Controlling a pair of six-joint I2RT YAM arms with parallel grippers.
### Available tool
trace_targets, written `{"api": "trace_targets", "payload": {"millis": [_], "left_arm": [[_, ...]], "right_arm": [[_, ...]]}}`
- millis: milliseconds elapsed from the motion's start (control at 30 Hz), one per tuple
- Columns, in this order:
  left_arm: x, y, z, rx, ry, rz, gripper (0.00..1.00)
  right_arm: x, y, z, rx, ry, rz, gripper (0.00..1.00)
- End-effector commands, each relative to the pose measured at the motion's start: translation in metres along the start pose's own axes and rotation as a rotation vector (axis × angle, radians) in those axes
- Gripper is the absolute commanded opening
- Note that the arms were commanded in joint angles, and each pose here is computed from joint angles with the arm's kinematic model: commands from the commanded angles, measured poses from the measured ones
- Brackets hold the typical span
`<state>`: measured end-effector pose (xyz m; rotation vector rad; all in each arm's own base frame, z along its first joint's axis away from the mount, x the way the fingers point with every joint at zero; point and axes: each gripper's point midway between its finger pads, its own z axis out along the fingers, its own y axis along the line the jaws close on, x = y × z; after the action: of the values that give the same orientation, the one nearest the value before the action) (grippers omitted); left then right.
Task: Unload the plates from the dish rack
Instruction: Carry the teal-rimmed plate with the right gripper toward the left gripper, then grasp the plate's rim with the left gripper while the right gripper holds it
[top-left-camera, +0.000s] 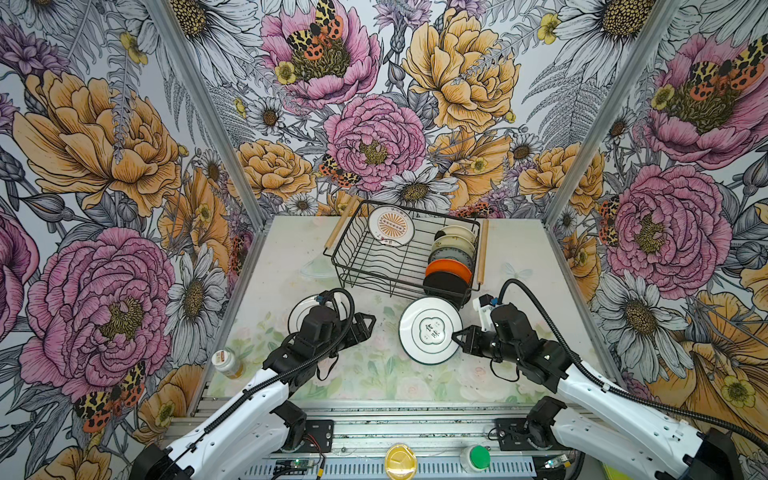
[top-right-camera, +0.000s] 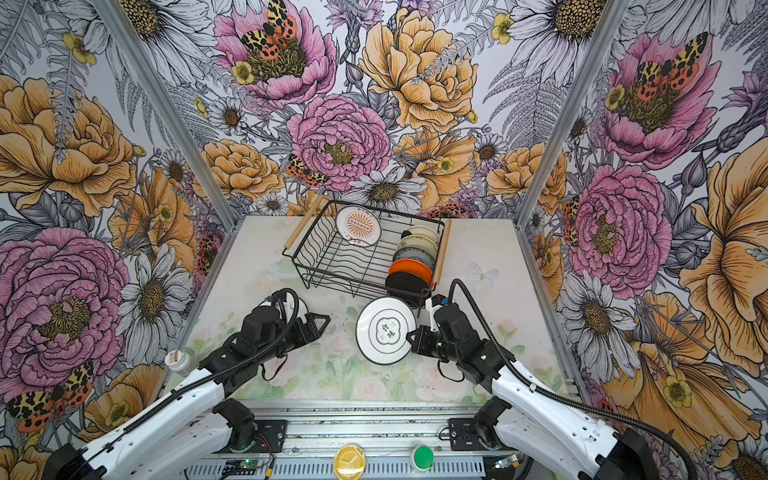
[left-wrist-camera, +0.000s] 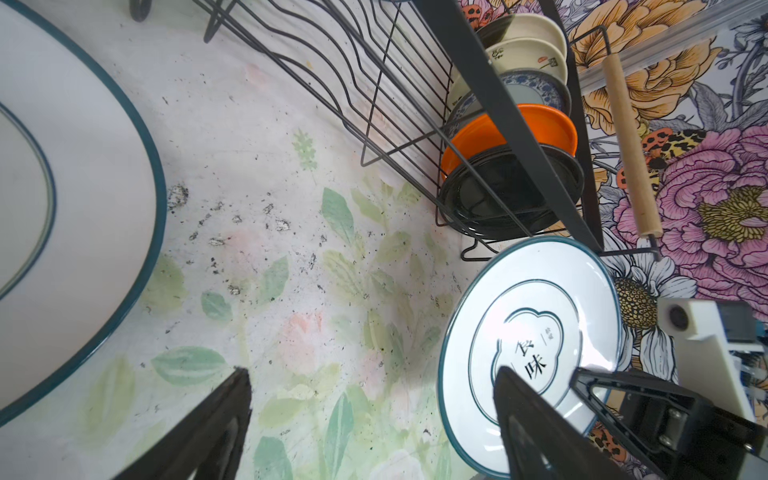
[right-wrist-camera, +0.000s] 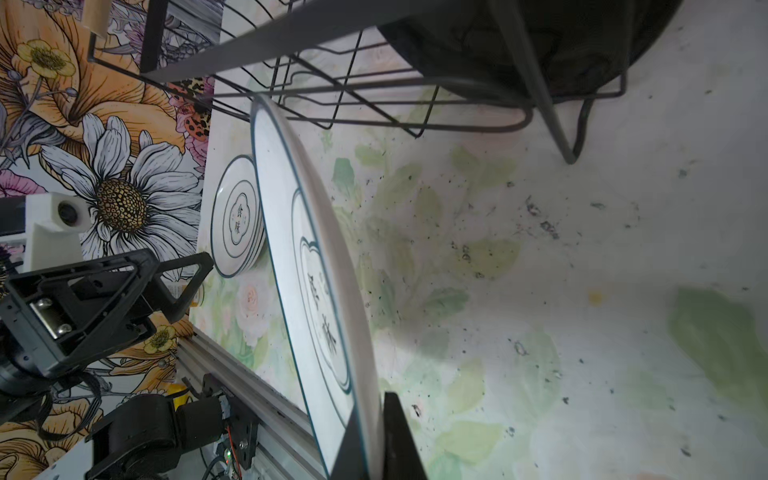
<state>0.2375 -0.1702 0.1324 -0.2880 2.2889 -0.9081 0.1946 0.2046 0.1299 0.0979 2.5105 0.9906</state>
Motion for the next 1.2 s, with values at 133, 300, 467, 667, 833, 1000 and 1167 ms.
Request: {"api": "trace_targets", "payload": {"millis": [133, 300, 467, 667, 833, 1000, 1167], "left_arm": [[0.011, -0.013, 0.003, 0.096, 0.032, 0.017, 0.88], [0.013, -0.019, 0.003, 0.131, 0.044, 0.027, 0.86], [0.017, -0.021, 0.006, 0.142, 0.073, 0.03, 0.83], [0.021, -0.025, 0.006, 0.171, 0.095, 0.03, 0.7], [0.02, -0.03, 0.002, 0.191, 0.096, 0.026, 0.52], [0.02, -0.034, -0.003, 0.214, 0.099, 0.022, 0.37], [0.019, -0.032, -0.006, 0.216, 0.103, 0.012, 0.2]], "right_arm": [[-0.016, 0.065, 0.009, -0.211, -0.011, 0.008, 0.0], [-0.02, 0.087, 0.026, -0.318, 0.004, 0.045, 0.0], [-0.02, 0.105, 0.038, -0.363, 0.019, 0.048, 0.0], [-0.023, 0.116, 0.04, -0.4, 0.016, 0.06, 0.0], [-0.026, 0.122, 0.042, -0.421, 0.018, 0.065, 0.0], [-0.027, 0.123, 0.048, -0.422, 0.026, 0.066, 0.06], [-0.03, 0.126, 0.048, -0.425, 0.015, 0.058, 0.24]]}}
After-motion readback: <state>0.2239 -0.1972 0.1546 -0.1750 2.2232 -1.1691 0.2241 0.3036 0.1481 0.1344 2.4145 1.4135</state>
